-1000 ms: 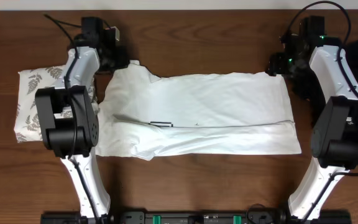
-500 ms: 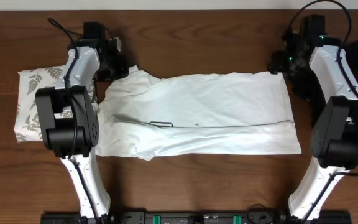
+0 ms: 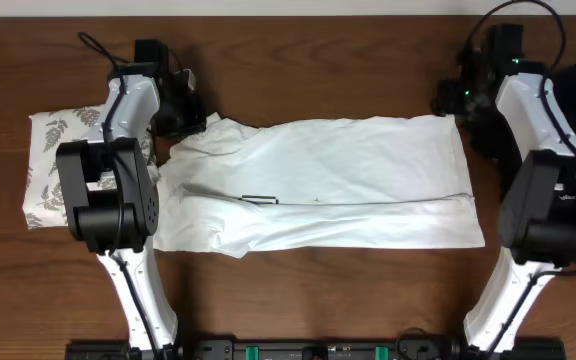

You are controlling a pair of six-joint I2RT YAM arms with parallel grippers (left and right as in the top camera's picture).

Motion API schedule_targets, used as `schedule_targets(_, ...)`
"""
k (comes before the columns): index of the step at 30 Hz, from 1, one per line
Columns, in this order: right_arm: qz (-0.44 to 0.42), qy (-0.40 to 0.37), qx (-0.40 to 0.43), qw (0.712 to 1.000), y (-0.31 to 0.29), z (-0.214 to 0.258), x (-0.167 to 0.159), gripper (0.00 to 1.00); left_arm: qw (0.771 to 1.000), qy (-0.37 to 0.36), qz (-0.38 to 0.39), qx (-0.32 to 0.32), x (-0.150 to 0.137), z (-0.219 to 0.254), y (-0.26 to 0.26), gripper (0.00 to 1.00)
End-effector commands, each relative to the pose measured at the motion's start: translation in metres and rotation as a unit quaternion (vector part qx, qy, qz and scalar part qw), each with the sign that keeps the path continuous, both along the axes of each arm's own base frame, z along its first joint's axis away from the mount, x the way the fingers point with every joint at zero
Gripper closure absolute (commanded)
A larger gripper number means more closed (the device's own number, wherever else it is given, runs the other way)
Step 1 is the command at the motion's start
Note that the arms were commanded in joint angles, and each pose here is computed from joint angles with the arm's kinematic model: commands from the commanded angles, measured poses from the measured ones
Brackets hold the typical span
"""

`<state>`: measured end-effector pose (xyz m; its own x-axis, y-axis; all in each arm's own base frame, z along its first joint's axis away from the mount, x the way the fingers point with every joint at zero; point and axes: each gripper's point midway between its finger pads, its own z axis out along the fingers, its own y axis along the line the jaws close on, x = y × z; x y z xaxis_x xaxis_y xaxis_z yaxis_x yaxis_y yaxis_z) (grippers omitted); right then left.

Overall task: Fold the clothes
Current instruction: 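Grasp the far edge corners of the T-shirt with both grippers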

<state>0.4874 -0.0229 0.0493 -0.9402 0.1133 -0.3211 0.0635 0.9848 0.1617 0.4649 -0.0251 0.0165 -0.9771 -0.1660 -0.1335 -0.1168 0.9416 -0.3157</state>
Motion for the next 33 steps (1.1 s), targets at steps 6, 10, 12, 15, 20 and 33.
schedule_targets(6,-0.027,0.021,0.003,0.999,-0.018,-0.023,0.000,0.40,1.000,-0.001,-0.001,0.003,0.000,0.002,0.003,0.94)
schedule_targets(10,-0.029,0.020,0.003,0.999,-0.020,-0.024,0.000,0.42,1.000,-0.001,-0.001,0.003,0.000,0.002,0.003,0.94)
schedule_targets(12,-0.028,0.021,0.006,0.999,-0.018,-0.024,0.000,0.44,1.000,-0.001,-0.001,0.003,0.000,0.002,0.003,0.94)
schedule_targets(15,-0.026,0.023,0.010,0.999,-0.017,-0.024,-0.001,0.44,1.000,-0.001,-0.001,0.003,0.000,0.002,0.003,0.94)
schedule_targets(20,-0.024,0.029,0.017,0.999,-0.014,-0.029,-0.003,0.45,1.000,-0.001,-0.001,0.003,0.000,0.002,0.003,0.94)
schedule_targets(33,-0.018,0.056,0.033,0.998,-0.003,-0.053,-0.008,0.99,1.000,-0.001,-0.001,0.003,0.000,0.002,0.003,0.94)
